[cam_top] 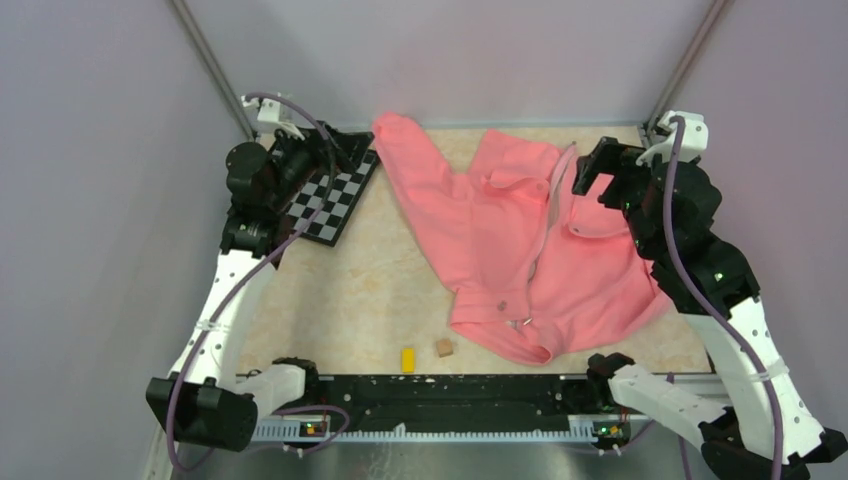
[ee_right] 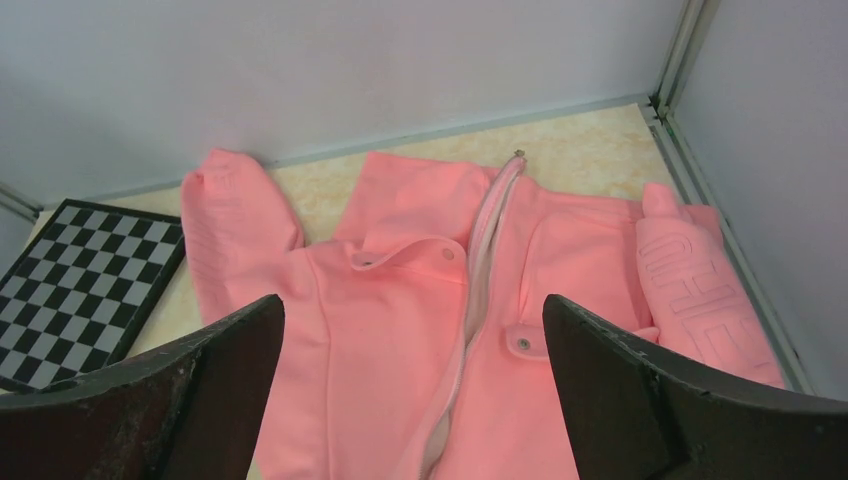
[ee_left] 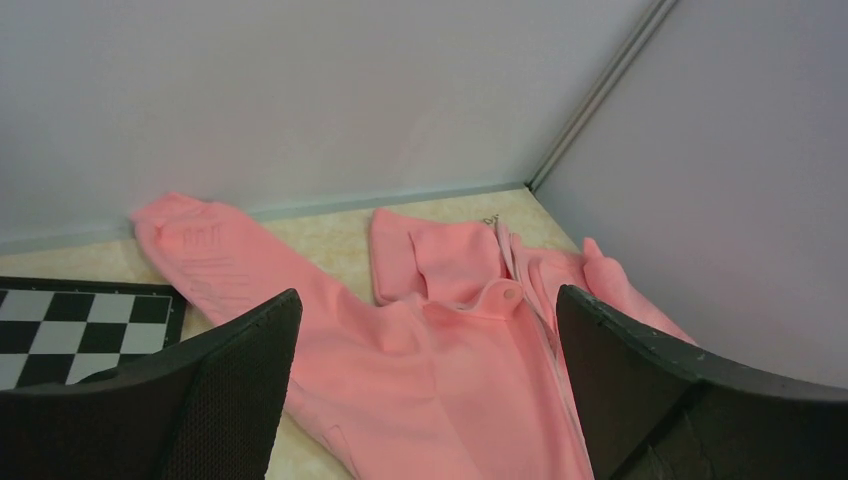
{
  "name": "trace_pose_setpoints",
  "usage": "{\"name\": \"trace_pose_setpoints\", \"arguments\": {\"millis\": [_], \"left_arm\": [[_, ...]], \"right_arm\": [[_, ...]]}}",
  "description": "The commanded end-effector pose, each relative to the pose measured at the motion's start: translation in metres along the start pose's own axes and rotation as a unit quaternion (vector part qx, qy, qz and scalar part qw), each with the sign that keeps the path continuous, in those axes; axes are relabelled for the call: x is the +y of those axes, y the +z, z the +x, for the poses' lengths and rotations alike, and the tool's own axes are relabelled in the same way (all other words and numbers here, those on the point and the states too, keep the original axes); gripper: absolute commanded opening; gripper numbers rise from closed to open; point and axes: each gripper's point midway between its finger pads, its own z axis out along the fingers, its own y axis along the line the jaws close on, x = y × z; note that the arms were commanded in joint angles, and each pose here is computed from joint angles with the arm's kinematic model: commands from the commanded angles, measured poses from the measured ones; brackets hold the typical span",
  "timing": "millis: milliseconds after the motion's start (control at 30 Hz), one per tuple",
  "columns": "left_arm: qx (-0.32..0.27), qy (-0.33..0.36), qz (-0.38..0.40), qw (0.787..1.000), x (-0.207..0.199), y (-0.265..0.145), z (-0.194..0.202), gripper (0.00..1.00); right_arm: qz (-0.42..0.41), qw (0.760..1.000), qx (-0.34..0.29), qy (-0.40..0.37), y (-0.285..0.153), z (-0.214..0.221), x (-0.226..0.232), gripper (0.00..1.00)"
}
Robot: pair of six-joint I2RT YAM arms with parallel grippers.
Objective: Zip up the jacket
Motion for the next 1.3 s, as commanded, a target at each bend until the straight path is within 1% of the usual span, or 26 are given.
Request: {"name": "trace_pose_setpoints", "arguments": {"millis": [0,67,167,267,367,467,533,600,700,800,833,933,1100,1233,1267], "left_arm": [[0.027,-0.003,0.035,0.999,-0.017,0.006,0.012,0.99],[0.044,-0.009,0.042,0.998,-0.020,0.010,0.023,0.99],[0.074,-0.022,0.050,0.996,-0.023,0.018,0.042,0.99],[0.109,-0.046,0.060,0.991,-0.028,0.024,0.067,0.99],[0.156,-0.082,0.065,0.982,-0.030,0.029,0.097,0.99],[0.203,-0.116,0.082,0.969,-0.038,0.032,0.131,0.99],[0.240,-0.135,0.092,0.957,-0.045,0.030,0.157,0.99],[0.275,-0.148,0.094,0.945,-0.052,0.025,0.183,0.99],[0.317,-0.164,0.104,0.928,-0.066,0.021,0.217,0.99],[0.353,-0.170,0.119,0.912,-0.083,0.018,0.246,0.99],[0.364,-0.172,0.124,0.907,-0.089,0.018,0.256,0.99],[0.389,-0.180,0.139,0.893,-0.105,0.015,0.275,0.99],[0.394,-0.176,0.169,0.886,-0.126,0.020,0.283,0.97],[0.392,-0.174,0.175,0.886,-0.131,0.023,0.282,0.96],[0.392,-0.174,0.175,0.886,-0.131,0.024,0.282,0.96]], "right_arm": [[0.006,1.000,0.007,-0.014,0.004,0.005,0.000,0.99],[0.006,0.999,0.024,-0.027,0.012,0.014,0.003,0.99],[-0.037,0.997,0.044,-0.043,0.025,0.033,0.023,0.99],[-0.020,0.997,0.061,-0.031,0.047,0.054,0.028,0.99],[-0.013,0.995,0.087,-0.035,0.072,0.083,0.034,0.99],[-0.032,0.991,0.133,0.000,0.103,0.121,0.035,0.99],[-0.040,0.983,0.174,0.052,0.125,0.146,0.025,0.98],[-0.031,0.977,0.198,0.069,0.140,0.167,0.015,0.97],[0.006,0.973,0.216,0.080,0.160,0.188,-0.007,0.95],[0.020,0.965,0.234,0.116,0.180,0.201,-0.029,0.92],[0.022,0.962,0.241,0.124,0.188,0.204,-0.036,0.89],[0.033,0.954,0.273,0.121,0.208,0.220,-0.051,0.82],[0.046,0.935,0.344,0.072,0.235,0.259,-0.065,0.69],[0.046,0.921,0.385,0.041,0.247,0.288,-0.073,0.63],[0.042,0.918,0.393,0.041,0.249,0.293,-0.072,0.63]]}}
